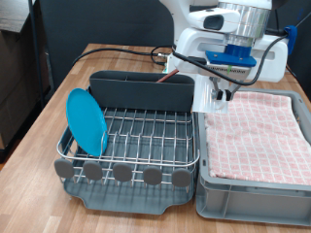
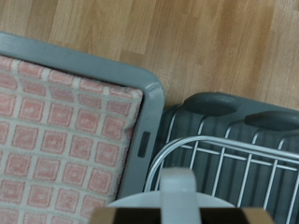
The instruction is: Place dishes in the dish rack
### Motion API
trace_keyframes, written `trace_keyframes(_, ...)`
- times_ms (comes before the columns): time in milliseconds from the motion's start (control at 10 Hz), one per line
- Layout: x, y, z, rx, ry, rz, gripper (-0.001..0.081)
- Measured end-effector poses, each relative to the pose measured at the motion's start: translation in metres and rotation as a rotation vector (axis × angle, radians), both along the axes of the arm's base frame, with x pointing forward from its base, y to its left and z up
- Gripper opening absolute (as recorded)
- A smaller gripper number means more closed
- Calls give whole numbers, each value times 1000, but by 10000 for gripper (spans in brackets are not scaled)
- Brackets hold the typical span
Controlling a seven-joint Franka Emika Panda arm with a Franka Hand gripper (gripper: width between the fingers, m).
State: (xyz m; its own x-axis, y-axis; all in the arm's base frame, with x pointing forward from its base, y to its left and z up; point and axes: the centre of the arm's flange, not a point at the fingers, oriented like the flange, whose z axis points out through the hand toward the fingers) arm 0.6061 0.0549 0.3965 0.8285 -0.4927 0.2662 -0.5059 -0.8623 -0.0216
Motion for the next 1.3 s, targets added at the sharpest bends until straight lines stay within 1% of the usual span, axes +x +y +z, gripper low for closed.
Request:
trace_keyframes(300, 28, -12, 7, -1, 30, -21, 72)
trace_keyframes(600, 54, -18, 4, -2, 25, -68, 72)
trace_keyframes(800, 64, -23, -9, -2, 31, -105, 72)
trace_keyframes(1000, 73, -28, -26, -6, 42, -118, 72)
trace_keyframes(1300, 84, -37, -49, -10, 30, -127, 72)
